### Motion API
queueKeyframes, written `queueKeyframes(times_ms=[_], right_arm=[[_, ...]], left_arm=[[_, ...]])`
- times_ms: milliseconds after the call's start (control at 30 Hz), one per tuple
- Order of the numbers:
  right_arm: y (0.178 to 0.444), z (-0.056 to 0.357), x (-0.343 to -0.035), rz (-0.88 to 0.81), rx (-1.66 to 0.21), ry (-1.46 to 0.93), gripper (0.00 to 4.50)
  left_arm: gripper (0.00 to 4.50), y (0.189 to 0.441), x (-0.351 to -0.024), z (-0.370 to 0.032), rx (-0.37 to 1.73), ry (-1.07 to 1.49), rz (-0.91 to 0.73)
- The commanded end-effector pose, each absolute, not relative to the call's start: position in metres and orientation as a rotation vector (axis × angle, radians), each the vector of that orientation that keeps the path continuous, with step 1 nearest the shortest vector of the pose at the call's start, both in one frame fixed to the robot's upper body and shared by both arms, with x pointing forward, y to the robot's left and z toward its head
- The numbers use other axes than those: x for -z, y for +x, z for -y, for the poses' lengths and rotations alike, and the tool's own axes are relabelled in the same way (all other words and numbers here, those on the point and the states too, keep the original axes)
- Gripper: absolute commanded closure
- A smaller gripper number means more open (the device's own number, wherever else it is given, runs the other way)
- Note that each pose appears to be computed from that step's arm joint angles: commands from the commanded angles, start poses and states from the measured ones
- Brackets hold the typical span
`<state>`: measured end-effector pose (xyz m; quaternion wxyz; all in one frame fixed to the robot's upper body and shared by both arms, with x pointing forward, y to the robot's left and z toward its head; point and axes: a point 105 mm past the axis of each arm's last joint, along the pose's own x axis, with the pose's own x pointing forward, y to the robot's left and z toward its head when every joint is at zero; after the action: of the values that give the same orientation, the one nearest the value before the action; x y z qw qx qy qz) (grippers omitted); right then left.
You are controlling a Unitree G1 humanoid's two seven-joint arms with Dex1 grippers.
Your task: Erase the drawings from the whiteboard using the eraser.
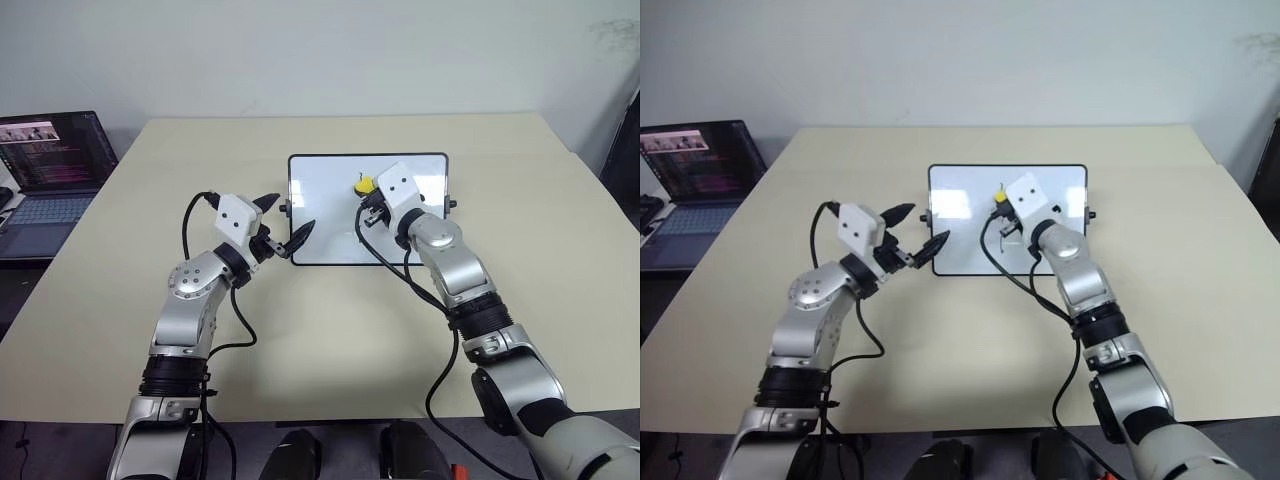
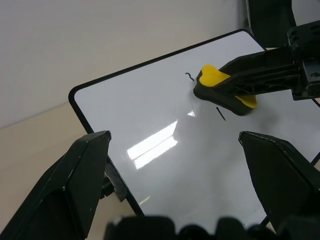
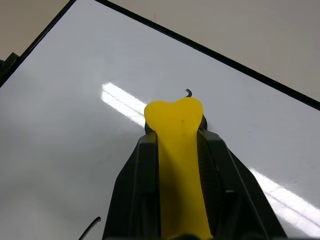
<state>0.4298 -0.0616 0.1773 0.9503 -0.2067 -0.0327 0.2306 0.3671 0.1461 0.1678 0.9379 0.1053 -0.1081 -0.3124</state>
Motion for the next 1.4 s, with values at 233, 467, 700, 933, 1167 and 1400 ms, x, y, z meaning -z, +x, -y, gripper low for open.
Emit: queueKeyframes(times_ms=[233,467,700,933,1167,1400], right_arm=[[0.430,0.086,-0.178,0.038,-0.398,-0.427,3.67],[0.426,0.056,-0.208,0.136,-0.440,-0.376,3.67],[0.424,0.032,-0.226,0.219,-0.478,-0.376,3.67],[0.431,0.026,-0.214,0.194,-0.490,-0.435,3.67],[0.442,0.037,-0.203,0.142,-0.448,-0.514,3.67],[0.440,0.042,-0.195,0.115,-0.443,-0.529,3.67]], left_arm=[[0.00,0.366,-0.182,-0.147,0.630,0.222,0.277],[0.00,0.367,-0.184,-0.146,0.634,0.226,0.278],[0.00,0.368,-0.184,-0.146,0.637,0.230,0.277],[0.00,0.367,-0.184,-0.146,0.637,0.231,0.279],[0.00,0.366,-0.185,-0.145,0.638,0.231,0.282],[0.00,0.366,-0.184,-0.143,0.644,0.225,0.281]])
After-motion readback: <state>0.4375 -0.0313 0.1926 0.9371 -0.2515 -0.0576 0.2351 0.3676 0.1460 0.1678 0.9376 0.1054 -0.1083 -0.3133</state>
